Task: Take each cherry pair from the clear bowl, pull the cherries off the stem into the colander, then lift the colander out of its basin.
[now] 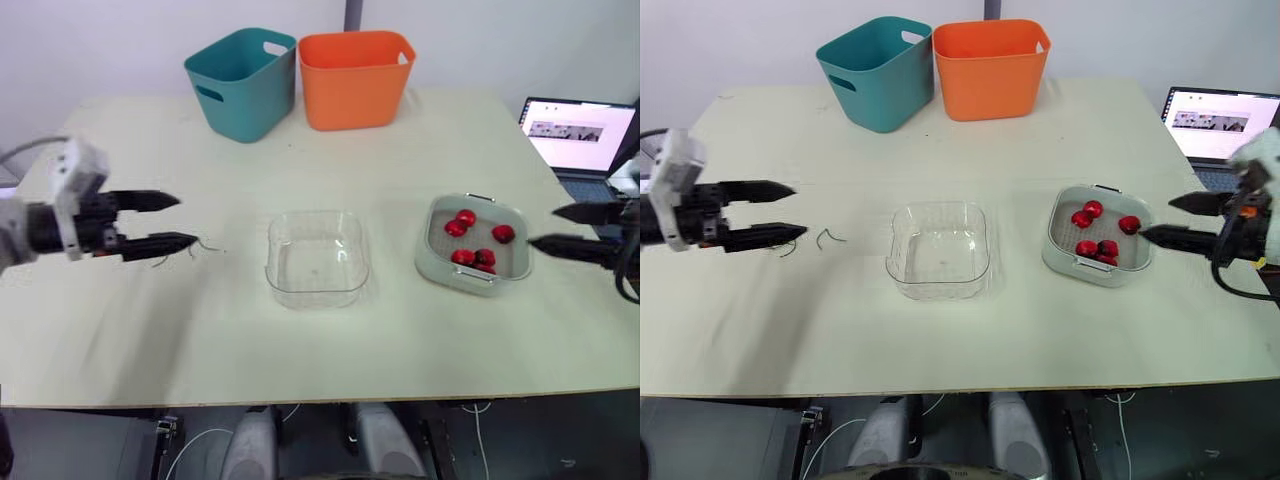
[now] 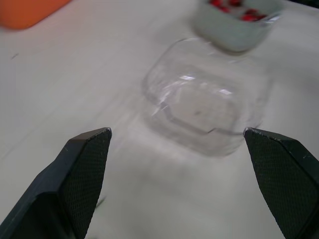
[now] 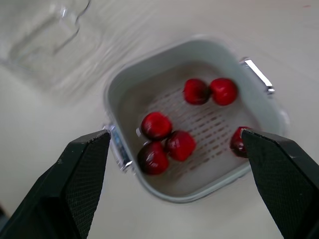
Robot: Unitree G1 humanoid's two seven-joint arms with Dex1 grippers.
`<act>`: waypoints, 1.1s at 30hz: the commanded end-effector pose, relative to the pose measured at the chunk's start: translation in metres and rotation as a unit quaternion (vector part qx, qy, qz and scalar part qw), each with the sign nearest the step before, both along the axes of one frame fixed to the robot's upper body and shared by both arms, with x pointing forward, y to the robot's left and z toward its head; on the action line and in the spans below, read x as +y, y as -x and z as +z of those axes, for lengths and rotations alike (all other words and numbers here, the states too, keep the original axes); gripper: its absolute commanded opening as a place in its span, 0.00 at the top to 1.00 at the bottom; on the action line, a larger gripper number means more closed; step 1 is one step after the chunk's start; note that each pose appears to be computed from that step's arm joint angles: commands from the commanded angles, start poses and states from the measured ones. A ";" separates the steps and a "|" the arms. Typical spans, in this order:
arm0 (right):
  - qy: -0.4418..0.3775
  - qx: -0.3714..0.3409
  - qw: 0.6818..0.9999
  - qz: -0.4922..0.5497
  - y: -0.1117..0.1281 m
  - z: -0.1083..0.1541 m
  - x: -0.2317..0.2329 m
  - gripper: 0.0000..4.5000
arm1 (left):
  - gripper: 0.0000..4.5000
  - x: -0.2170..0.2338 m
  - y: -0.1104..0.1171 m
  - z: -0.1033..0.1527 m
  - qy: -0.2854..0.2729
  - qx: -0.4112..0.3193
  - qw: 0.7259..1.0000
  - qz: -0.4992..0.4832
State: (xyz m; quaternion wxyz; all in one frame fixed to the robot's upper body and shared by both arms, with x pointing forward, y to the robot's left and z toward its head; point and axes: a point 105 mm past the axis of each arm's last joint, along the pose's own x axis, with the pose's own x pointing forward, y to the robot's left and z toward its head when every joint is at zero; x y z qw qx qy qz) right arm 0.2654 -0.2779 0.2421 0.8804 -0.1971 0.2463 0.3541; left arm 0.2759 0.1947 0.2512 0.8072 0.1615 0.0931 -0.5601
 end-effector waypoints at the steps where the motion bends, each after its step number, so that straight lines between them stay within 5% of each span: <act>1: 0.057 0.010 0.995 0.076 0.003 0.000 0.020 0.00 | 0.01 -0.035 0.015 0.013 -0.016 -0.017 0.995 -0.099; 10: 0.128 0.051 0.977 0.163 0.000 -0.038 0.034 0.00 | 0.01 -0.082 0.035 0.016 -0.038 -0.043 0.970 -0.238; 13: 0.147 0.046 0.973 0.170 -0.006 -0.046 0.034 0.14 | 0.00 -0.092 0.038 0.012 -0.041 -0.055 0.963 -0.260; 18: 0.154 0.044 0.972 0.171 -0.008 -0.048 0.036 0.51 | 0.00 -0.096 0.038 0.007 -0.033 -0.049 0.964 -0.261; 33: 0.180 0.045 0.967 0.173 -0.019 -0.063 0.038 0.51 | 0.00 -0.097 0.037 0.009 -0.017 -0.051 0.970 -0.237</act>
